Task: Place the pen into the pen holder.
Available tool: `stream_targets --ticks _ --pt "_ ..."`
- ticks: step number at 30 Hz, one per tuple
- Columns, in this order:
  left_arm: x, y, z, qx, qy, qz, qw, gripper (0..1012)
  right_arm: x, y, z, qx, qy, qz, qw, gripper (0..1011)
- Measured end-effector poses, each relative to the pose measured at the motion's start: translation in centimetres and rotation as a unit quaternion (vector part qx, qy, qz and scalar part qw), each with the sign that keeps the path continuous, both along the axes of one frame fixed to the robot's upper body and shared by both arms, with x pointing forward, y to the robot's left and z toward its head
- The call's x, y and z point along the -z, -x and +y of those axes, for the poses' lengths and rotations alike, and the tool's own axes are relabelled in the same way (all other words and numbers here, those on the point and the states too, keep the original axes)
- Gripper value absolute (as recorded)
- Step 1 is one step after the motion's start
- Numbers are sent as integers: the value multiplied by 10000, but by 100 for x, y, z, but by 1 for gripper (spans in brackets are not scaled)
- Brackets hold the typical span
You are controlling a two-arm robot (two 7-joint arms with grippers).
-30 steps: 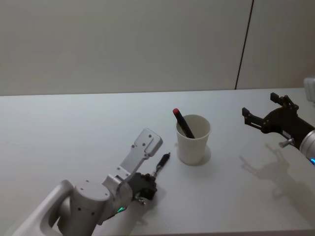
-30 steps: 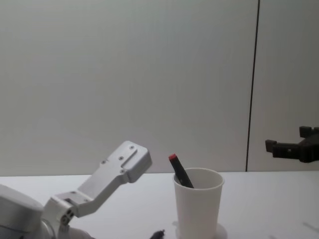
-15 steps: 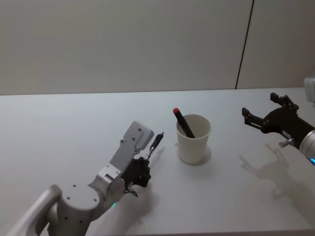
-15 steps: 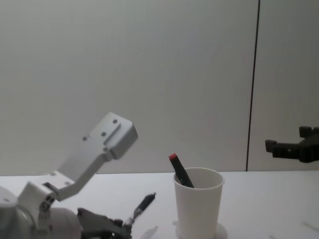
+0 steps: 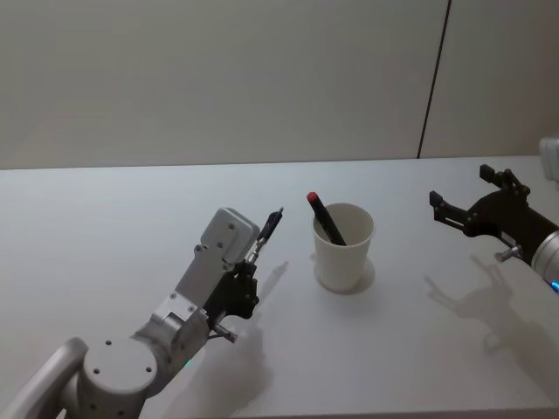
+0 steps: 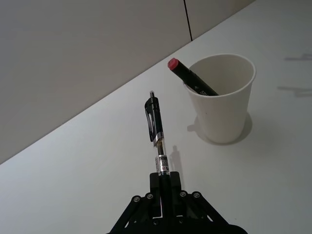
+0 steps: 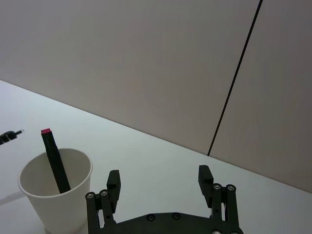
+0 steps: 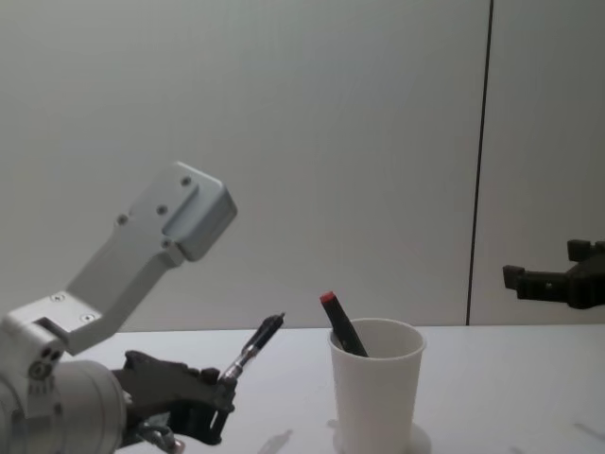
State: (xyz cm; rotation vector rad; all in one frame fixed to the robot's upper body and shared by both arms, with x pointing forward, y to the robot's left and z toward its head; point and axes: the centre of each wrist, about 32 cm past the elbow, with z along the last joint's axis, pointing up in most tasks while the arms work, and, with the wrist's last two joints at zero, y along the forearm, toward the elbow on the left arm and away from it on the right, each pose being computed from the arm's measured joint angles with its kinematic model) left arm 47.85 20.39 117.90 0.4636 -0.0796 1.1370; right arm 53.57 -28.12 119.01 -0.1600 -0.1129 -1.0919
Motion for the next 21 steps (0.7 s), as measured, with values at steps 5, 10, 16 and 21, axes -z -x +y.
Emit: stream_targets --ticks 5,10,16,21 --pt "-24 36 30 117 3 -191 9997 131 0 0 0 0 0 0 10000 1002" --pt "-37 48 58 312 24 -359 9989 131 0 0 0 0 0 0 10000 1002" --pt "-55 41 96 655 90 -597 9960 131 0 0 0 0 0 0 10000 1002" --pt "-57 17 121 939 176 -803 9922 131 0 0 0 0 0 0 10000 1002"
